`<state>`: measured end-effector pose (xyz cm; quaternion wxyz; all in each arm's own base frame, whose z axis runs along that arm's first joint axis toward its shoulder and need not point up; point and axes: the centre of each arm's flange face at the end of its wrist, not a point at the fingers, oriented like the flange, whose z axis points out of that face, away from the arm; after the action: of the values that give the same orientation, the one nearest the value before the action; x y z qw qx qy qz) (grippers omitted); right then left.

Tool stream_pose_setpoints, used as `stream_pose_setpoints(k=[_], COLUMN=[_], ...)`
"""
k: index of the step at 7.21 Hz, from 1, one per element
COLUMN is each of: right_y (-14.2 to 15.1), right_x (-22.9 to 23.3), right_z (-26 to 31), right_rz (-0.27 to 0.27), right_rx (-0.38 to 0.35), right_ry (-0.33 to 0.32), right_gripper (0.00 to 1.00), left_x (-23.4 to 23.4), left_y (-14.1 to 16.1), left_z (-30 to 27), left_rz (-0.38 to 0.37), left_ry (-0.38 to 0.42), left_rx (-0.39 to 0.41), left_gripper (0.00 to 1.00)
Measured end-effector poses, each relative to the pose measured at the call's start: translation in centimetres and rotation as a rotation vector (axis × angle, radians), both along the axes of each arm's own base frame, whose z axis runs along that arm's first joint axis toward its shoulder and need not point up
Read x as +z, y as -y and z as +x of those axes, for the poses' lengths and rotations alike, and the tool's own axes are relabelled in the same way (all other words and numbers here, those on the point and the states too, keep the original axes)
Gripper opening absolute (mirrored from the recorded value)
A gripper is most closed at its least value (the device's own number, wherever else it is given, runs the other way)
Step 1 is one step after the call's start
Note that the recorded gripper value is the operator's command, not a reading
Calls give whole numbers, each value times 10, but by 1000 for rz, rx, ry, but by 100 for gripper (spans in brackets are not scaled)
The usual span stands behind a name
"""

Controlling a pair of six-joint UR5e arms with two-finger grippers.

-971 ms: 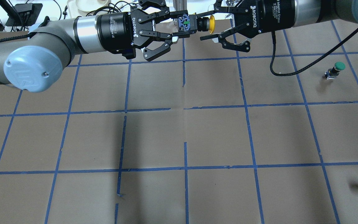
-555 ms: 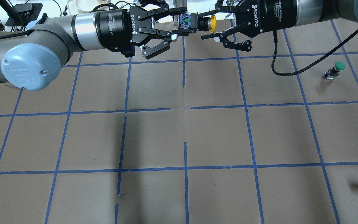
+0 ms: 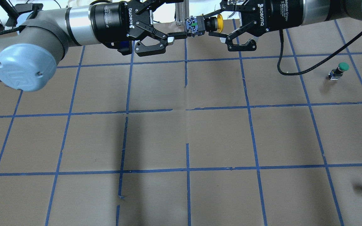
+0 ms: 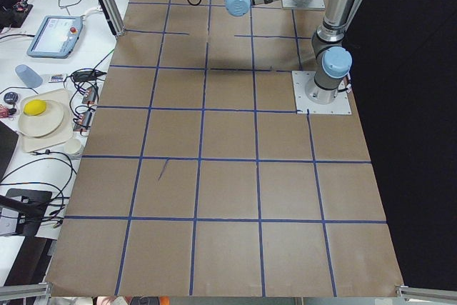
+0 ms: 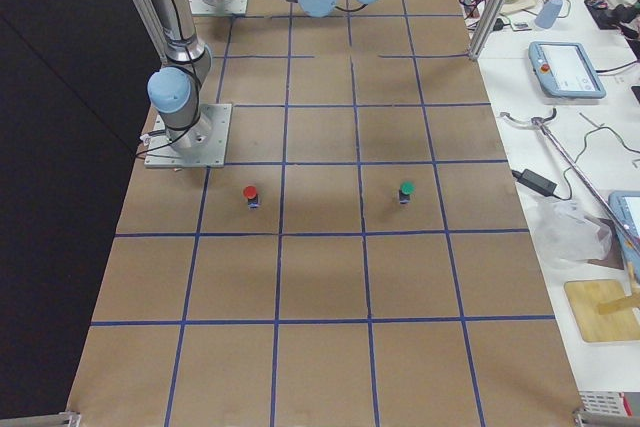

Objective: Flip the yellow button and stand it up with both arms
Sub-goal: 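Open the left gripper and withdraw it while the right gripper pulls the button away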

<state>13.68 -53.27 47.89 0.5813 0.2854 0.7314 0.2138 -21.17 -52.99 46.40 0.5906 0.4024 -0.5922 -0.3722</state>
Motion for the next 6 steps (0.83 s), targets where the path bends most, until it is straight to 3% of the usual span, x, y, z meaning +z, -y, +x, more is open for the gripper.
stream_pose_setpoints(k=[2,3,5,6], right_y=[7,8,5,1], right_x=[-2,-6,-15,-23], right_z=[-37,-55,-86,-96], right_rz=[-24,-40,-71,-97], right_rx=[-23,-12,47,114], right_ry=[-72,-141,-325,-443], right_gripper=[13,13,13,13], left_x=[23,33,31,28], left_y=[13,21,26,27], left_z=[18,28,47,59], left_rz=[-22,-41,-65,-68], left_ry=[223,359,603,691], left_rx=[-6,-5,-14,-14], left_gripper=[84,84,84,84])
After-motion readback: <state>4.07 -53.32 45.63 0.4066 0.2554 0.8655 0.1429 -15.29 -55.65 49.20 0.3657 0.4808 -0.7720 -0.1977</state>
